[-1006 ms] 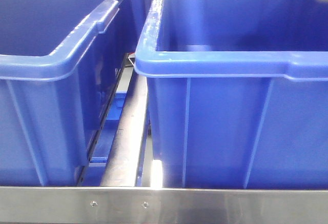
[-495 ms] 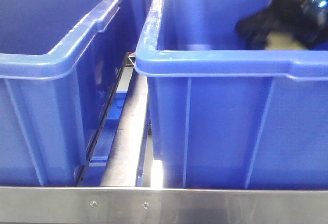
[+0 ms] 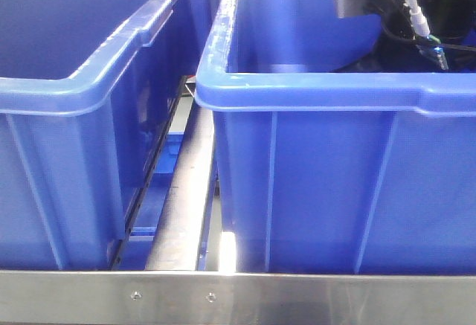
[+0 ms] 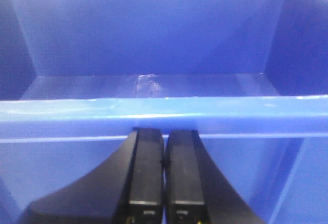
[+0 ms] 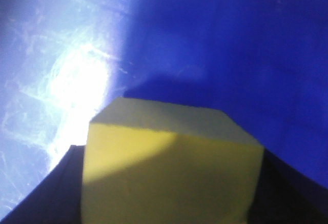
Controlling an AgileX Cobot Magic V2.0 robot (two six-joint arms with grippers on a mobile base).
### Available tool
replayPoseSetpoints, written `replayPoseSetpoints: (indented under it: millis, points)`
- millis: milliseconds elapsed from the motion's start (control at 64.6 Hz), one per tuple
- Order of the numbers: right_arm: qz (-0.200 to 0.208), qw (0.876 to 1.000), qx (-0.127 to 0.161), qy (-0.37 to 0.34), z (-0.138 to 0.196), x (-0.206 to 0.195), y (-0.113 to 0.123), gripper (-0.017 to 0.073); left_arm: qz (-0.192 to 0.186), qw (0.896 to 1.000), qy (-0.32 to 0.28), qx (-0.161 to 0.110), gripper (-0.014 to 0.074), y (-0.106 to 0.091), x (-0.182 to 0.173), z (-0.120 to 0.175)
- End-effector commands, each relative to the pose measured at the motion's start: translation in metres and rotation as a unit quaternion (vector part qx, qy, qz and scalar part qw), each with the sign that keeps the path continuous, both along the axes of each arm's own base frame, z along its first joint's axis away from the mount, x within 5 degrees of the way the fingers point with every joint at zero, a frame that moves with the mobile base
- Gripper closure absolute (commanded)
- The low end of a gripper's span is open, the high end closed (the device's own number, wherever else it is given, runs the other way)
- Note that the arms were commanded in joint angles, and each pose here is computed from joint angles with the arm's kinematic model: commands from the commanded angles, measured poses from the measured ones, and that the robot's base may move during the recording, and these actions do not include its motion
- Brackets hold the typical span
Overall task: Place yellow foam block on left shelf second layer
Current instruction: 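Move the right gripper with the cube into the blue bin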
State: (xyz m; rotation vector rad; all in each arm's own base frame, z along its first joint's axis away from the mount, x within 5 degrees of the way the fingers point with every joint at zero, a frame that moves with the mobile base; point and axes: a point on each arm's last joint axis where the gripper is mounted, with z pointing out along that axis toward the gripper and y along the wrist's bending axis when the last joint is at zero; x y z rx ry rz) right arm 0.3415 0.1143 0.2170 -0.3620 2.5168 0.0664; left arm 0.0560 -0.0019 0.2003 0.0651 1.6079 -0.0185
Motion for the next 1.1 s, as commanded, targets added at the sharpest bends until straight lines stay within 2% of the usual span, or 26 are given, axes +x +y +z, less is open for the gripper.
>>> replayPoseSetpoints:
  millis: [0,170,325,557,681,897,975,1083]
  points:
    - [0.012,0.998,0.017,-0.064,0.029,0.004,0.003,-0.008,-0.011,0.999,-0.035,-0.006,0.0457,-0.002,0.0,-0.001]
    - [0.011,0.997,0.019,-0.071,0.034,0.002,0.002,-0.0064,-0.011,0.999,-0.035,-0.006,0.0457,-0.002,0.0,-0.001]
    - [0.012,0.994,0.031,-0.104,0.057,-0.007,-0.001,-0.0064,-0.011,0.999,-0.035,-0.006,0.0457,-0.002,0.0,-0.001]
    - [0.02,0.976,0.07,-0.205,0.097,-0.055,-0.016,-0.0033,-0.011,0.999,-0.035,-0.006,0.0457,-0.002,0.0,-0.001]
    - [0.024,0.964,0.087,-0.251,0.108,-0.091,-0.028,0.0109,-0.011,0.999,-0.035,-0.006,0.0457,-0.002,0.0,-0.001]
    - [0.024,0.948,0.103,-0.299,0.114,-0.154,-0.05,0.0505,-0.011,0.999,-0.035,-0.006,0.0457,-0.002,0.0,-0.001]
    - [0.025,0.942,0.109,-0.316,0.113,-0.171,-0.056,0.0503,-0.011,0.999,-0.035,-0.006,0.0457,-0.002,0.0,-0.001]
    - [0.028,0.927,0.122,-0.353,0.112,-0.193,-0.064,0.0504,-0.011,0.999,-0.035,-0.006,0.0457,-0.002,0.0,-0.001]
